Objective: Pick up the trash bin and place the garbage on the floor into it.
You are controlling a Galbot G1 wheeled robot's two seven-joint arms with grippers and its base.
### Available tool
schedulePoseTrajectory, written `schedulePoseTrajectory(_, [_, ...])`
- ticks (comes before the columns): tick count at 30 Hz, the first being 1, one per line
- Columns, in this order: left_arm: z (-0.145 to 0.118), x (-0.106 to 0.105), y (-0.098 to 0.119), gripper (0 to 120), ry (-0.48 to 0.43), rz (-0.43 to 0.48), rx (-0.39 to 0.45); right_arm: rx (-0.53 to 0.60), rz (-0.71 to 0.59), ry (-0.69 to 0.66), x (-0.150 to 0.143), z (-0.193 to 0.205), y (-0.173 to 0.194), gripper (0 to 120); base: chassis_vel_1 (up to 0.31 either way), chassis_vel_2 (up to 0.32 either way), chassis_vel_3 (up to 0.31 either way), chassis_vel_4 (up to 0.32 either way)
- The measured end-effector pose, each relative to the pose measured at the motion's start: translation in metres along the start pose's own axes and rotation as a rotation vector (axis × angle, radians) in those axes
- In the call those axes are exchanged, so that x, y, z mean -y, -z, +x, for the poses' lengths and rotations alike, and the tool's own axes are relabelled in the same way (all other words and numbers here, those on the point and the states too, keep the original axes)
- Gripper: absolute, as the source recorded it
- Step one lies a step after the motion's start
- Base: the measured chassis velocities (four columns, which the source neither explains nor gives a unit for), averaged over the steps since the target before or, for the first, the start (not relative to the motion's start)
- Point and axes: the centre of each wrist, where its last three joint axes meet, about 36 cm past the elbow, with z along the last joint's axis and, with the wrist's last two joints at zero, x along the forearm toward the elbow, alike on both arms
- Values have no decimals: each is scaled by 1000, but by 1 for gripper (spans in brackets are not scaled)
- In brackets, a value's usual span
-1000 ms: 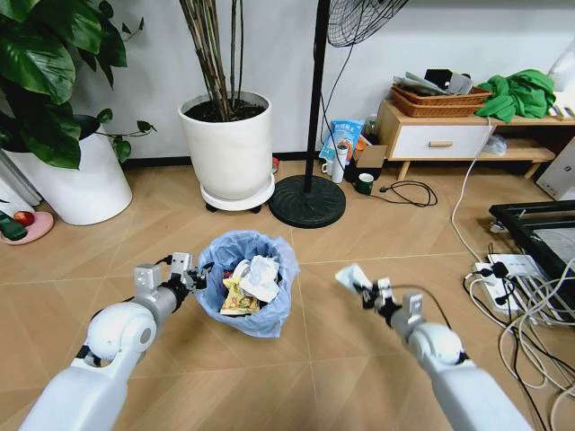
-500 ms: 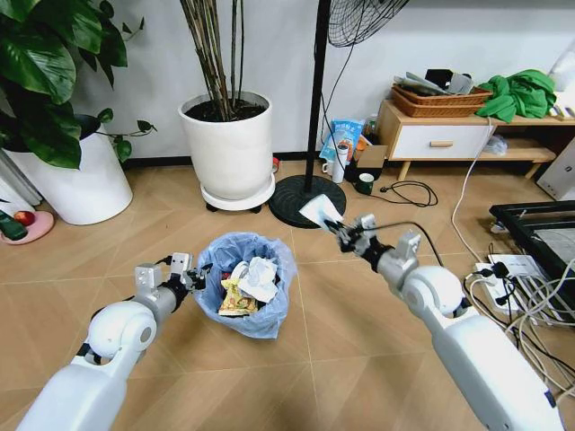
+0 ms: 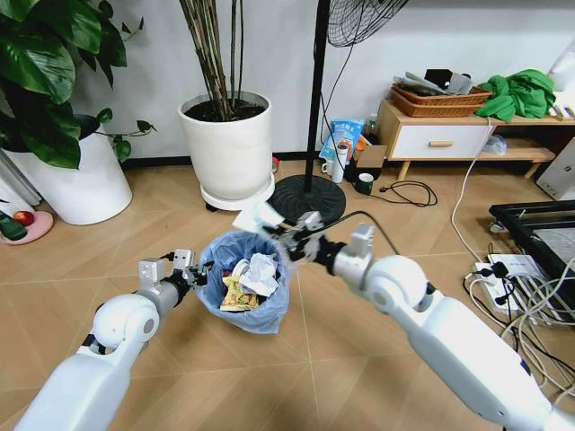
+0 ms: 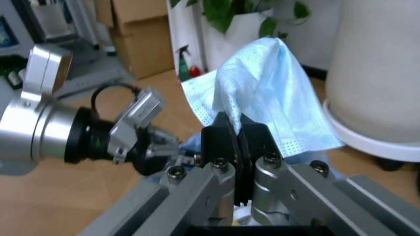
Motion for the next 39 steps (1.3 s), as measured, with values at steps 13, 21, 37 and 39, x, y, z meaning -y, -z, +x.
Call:
schedulePoseTrajectory(13, [-3, -2, 4, 0, 0, -1, 3, -76, 29, 30, -9, -9, -17, 13, 0, 0, 0, 0])
schedulePoseTrajectory(21, [-6, 1, 7, 0, -9, -5, 5, -84, 34, 13, -7, -8, -24, 48, 0, 0, 0, 0])
schedulePoseTrajectory(37, [-3, 1, 4, 0, -9, -1, 3, -16, 18, -80, 8, 1, -6, 100, 0, 0, 0, 0])
schedulePoseTrajectory(39, [-3, 1, 4, 0, -7, 0, 5, 9, 11, -130, 16, 8, -1, 100, 0, 0, 0, 0])
